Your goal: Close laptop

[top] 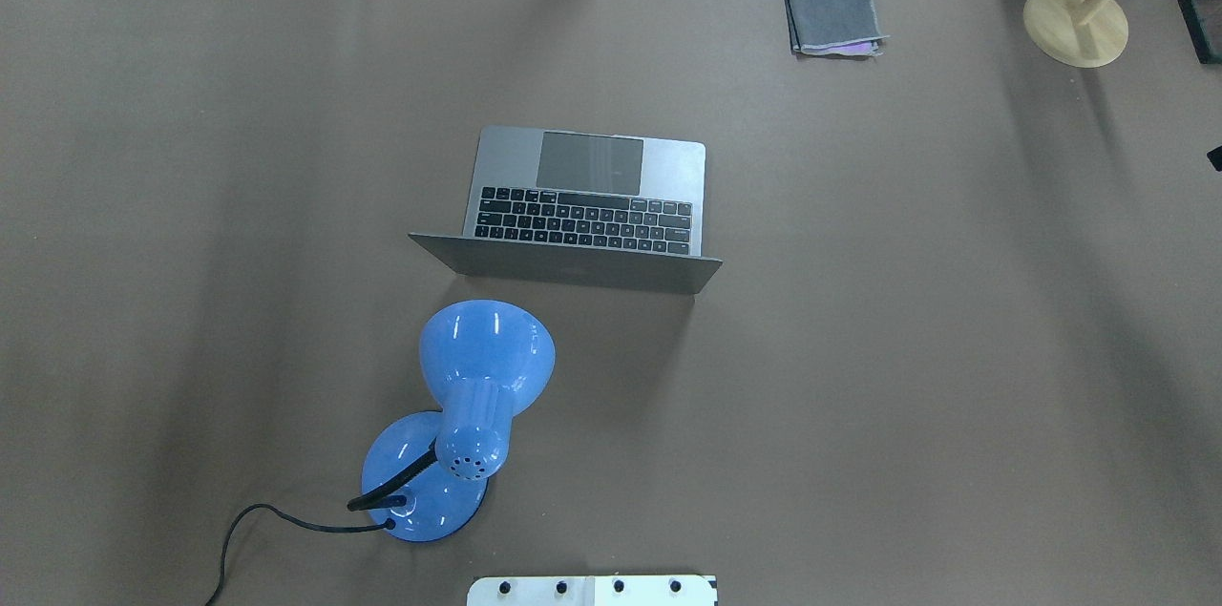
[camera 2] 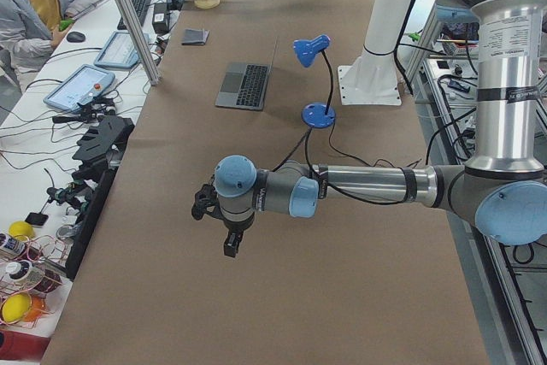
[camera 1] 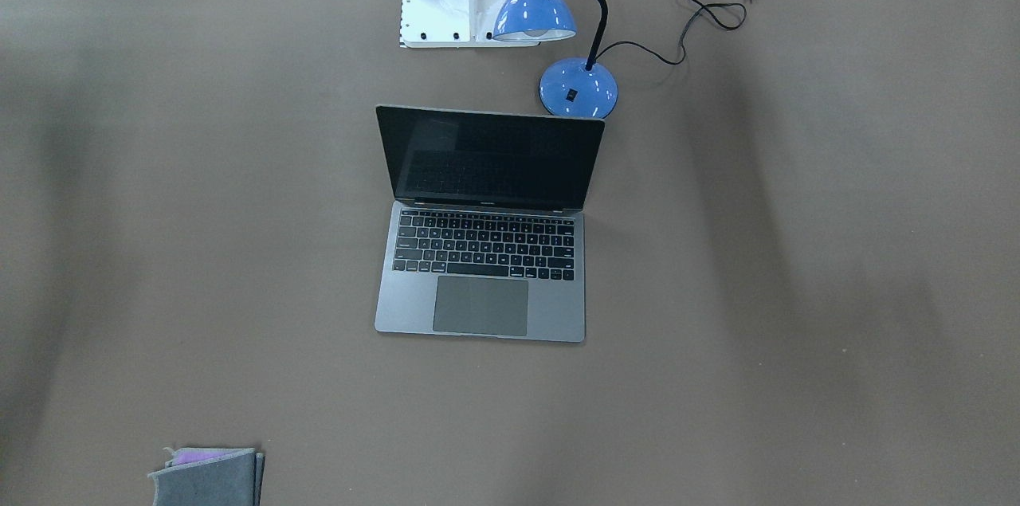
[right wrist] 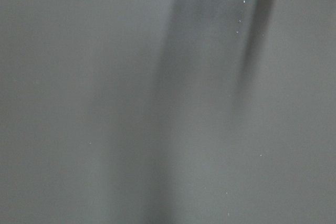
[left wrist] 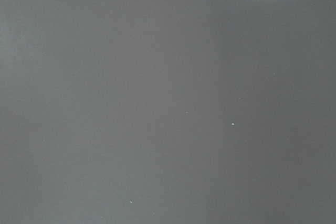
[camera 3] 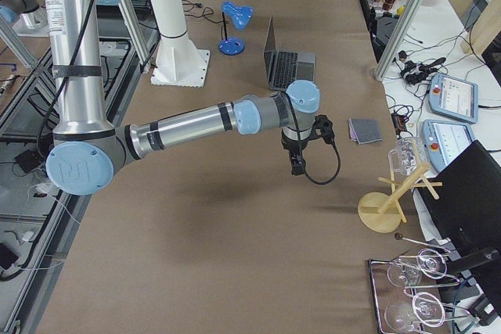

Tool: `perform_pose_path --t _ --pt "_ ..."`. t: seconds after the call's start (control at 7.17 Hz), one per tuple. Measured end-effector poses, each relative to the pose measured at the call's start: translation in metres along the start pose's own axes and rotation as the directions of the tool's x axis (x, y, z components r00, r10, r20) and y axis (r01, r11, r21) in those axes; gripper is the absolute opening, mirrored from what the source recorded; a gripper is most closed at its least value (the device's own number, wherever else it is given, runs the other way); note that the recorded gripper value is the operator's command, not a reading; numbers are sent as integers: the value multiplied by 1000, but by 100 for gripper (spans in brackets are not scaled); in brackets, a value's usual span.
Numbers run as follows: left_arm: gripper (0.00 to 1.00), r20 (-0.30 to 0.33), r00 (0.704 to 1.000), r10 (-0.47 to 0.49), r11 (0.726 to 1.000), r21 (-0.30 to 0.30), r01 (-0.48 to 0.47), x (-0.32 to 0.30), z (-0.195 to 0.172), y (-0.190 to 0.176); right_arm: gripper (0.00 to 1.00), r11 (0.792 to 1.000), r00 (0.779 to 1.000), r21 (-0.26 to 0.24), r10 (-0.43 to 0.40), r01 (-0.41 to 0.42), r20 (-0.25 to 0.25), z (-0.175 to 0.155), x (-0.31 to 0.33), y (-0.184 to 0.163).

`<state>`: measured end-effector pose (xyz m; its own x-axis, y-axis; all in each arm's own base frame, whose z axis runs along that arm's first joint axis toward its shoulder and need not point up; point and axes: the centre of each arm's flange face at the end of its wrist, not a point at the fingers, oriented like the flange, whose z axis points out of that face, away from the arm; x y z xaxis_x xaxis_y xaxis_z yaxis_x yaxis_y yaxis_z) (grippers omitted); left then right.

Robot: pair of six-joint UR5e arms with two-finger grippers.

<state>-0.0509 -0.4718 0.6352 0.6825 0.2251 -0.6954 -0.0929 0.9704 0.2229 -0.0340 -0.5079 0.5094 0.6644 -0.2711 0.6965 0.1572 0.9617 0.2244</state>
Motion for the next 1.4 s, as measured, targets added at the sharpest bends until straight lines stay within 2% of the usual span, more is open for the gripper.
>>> perform_pose_path --t 0.14,0.42,0.56,0.7,0.84,0.98,1.12,1.4 --pt "98 2 1000 5 1000 4 -5 1 -1 -1 84 1000 1000 10 5 -5 15 -5 -29 -2" --pt "97 0 1000 0 1000 16 0 5 -2 -3 56 996 993 17 90 -92 80 -16 -141 4" --pt "88 -4 1000 -9 1000 26 9 13 -2 -7 49 988 980 3 152 -154 126 -22 -201 11" --pt "60 -15 1000 -24 999 36 25 34 2 -15 43 977 962 -17 213 -214 170 -27 -260 12" --pt "14 -37 997 -60 997 47 62 76 5 -28 32 967 946 -31 254 -253 200 -27 -316 10" --pt "0 -71 991 -116 992 48 120 129 6 -39 15 962 937 -38 274 -272 217 -22 -366 12" --pt "0 -112 978 -174 983 37 179 184 5 -50 0 957 930 -47 288 -285 228 -15 -407 17" --pt "0 -197 942 -270 962 -13 273 296 5 -73 0 949 919 -47 315 -313 240 2 -476 28"
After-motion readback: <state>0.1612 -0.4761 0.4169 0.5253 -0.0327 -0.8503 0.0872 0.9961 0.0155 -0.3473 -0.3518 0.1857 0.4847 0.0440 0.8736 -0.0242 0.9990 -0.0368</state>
